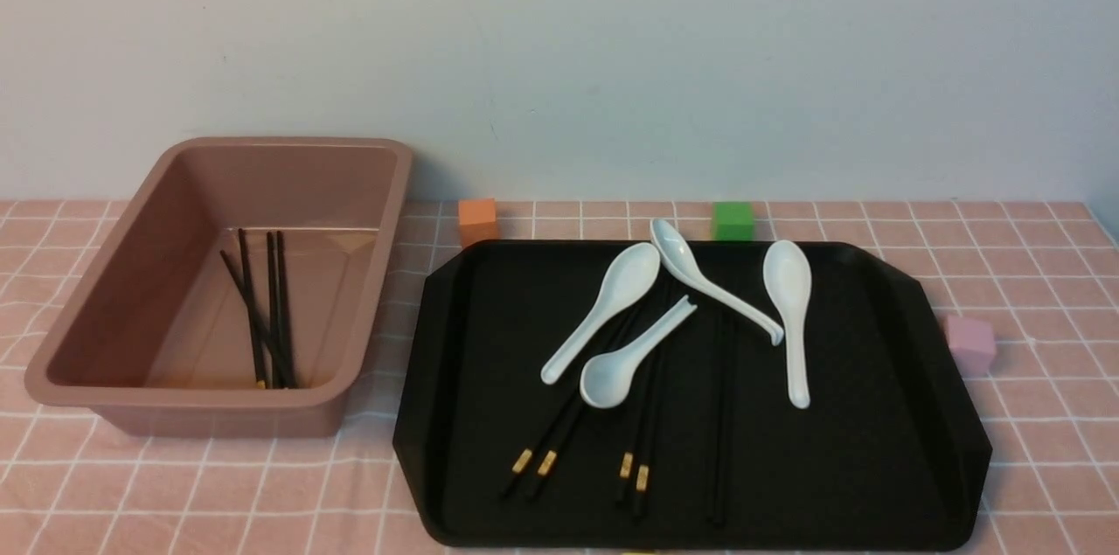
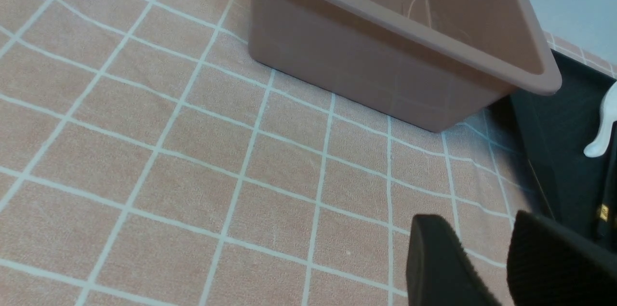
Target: On pink tablecloth take chopsticks from black tray and put them in box.
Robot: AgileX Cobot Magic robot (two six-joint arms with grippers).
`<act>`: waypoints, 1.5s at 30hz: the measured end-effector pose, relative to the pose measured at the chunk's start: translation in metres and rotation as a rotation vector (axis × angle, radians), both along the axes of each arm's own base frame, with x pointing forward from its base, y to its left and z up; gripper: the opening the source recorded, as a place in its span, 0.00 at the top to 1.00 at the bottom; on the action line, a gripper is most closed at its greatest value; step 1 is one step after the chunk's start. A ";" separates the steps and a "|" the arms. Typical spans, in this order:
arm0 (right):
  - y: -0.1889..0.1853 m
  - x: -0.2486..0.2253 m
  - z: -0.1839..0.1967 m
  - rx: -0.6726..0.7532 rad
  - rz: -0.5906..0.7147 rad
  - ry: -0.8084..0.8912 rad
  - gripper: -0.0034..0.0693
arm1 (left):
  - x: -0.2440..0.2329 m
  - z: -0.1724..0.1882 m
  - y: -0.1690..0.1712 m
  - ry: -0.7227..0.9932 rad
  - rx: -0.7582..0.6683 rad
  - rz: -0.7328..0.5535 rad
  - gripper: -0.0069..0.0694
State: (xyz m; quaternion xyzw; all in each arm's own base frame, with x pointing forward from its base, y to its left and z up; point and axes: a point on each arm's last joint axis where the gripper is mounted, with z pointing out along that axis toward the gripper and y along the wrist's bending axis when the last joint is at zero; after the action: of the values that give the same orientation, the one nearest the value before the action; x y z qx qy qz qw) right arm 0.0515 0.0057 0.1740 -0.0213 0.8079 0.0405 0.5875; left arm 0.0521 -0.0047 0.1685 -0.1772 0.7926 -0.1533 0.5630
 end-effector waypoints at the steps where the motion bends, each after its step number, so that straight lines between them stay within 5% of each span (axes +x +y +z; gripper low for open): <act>1: 0.000 0.000 0.000 0.000 0.000 0.000 0.93 | 0.000 0.000 0.000 0.000 0.000 0.000 0.60; 45: 0.000 0.000 0.000 0.000 0.000 0.000 0.86 | 0.000 0.000 0.000 0.000 0.000 0.000 0.60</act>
State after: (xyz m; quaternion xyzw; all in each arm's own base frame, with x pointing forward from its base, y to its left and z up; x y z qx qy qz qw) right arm 0.0515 0.0057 0.1740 -0.0214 0.8079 0.0404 0.5875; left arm 0.0521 -0.0047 0.1685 -0.1772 0.7926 -0.1533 0.5630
